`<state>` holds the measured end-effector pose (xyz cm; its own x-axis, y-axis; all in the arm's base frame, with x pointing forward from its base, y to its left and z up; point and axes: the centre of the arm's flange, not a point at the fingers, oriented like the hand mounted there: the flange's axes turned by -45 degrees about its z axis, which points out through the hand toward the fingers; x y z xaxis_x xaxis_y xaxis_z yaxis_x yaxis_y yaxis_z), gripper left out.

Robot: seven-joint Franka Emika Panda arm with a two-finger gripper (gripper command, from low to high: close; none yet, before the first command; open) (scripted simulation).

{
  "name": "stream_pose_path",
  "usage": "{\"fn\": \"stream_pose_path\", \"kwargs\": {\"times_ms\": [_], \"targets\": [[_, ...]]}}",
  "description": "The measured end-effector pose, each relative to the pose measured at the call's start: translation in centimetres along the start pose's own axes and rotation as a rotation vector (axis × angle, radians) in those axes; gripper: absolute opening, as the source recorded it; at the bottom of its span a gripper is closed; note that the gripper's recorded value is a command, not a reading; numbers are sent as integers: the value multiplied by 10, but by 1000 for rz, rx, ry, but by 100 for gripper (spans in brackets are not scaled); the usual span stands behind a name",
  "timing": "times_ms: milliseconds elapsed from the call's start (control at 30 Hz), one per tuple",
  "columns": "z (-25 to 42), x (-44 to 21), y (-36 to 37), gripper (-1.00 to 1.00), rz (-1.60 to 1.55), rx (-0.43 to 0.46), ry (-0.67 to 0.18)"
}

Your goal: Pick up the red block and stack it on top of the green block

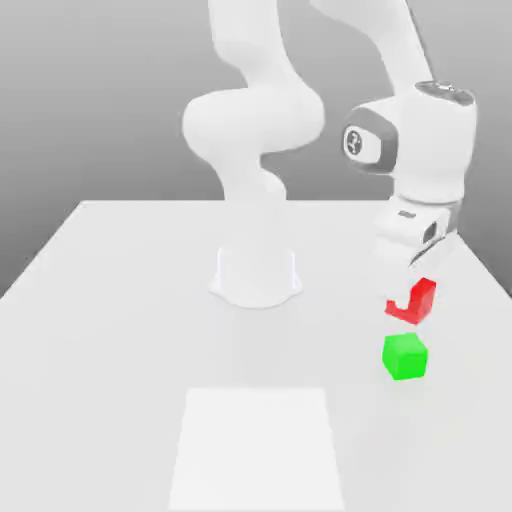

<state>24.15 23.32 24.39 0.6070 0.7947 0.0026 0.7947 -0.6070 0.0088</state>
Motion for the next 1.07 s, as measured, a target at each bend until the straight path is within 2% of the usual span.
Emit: {"fn": "stream_pose_path", "kwargs": {"times_ms": [533,1067], "targets": [[26,3,3,-100,-8,-31,-1],[57,0,0,-100,-8,-9,-6]]}}
